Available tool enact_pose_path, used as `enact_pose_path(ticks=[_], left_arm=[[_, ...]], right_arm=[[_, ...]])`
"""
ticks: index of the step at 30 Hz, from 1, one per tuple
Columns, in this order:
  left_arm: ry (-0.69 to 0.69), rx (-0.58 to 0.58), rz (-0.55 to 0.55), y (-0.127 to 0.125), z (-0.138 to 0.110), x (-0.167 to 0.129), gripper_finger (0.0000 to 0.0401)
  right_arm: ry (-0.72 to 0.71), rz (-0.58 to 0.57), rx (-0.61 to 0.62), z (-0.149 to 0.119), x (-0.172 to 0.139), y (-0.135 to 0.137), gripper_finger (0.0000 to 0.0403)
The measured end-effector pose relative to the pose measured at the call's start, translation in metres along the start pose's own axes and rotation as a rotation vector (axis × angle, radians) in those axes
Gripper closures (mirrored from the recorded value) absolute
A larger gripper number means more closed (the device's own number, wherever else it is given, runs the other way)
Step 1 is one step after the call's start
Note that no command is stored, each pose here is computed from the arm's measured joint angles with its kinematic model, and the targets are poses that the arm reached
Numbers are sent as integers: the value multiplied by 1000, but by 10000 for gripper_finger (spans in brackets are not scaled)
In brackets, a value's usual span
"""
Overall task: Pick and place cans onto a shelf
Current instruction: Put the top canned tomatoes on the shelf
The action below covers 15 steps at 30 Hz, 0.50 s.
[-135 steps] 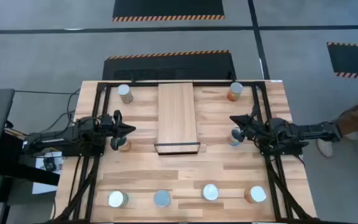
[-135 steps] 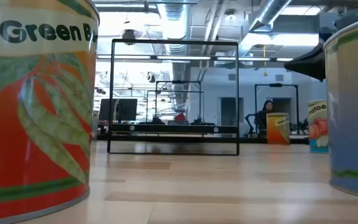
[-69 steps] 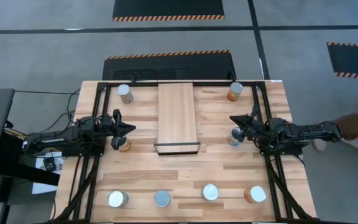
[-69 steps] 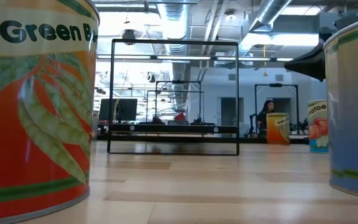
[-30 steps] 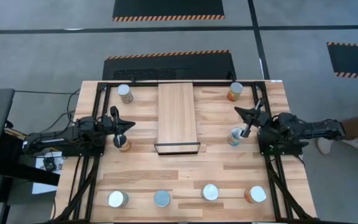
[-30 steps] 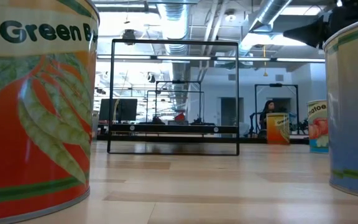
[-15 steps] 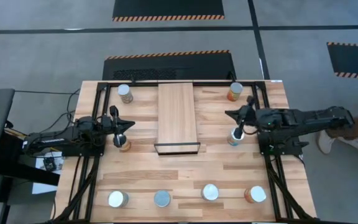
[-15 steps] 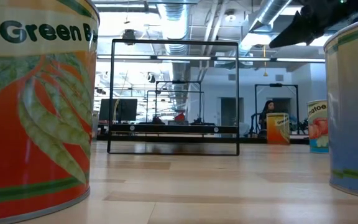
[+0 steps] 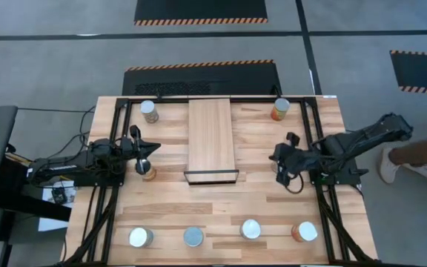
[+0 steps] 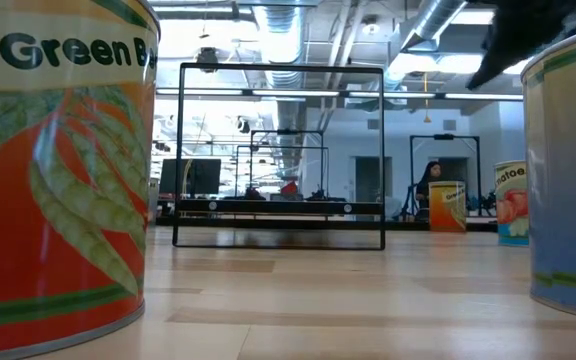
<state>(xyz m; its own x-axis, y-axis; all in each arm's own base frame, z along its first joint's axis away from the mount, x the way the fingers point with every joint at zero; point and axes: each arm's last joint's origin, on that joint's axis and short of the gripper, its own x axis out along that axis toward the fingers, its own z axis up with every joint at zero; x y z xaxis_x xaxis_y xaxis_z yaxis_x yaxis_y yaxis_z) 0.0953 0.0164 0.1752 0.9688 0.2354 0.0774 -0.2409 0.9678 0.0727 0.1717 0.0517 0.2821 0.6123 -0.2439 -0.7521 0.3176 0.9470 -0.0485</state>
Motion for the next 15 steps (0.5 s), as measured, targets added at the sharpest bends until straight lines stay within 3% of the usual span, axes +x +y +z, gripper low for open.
enact_pose_path(ticks=[7,15], left_arm=[[-8,13,3,0,1,0,397],[-1,14,2,0,0,0,397]], right_arm=[[216,-42,89,-24,-4,12,388],[283,-138,195,-24,6,6,325]])
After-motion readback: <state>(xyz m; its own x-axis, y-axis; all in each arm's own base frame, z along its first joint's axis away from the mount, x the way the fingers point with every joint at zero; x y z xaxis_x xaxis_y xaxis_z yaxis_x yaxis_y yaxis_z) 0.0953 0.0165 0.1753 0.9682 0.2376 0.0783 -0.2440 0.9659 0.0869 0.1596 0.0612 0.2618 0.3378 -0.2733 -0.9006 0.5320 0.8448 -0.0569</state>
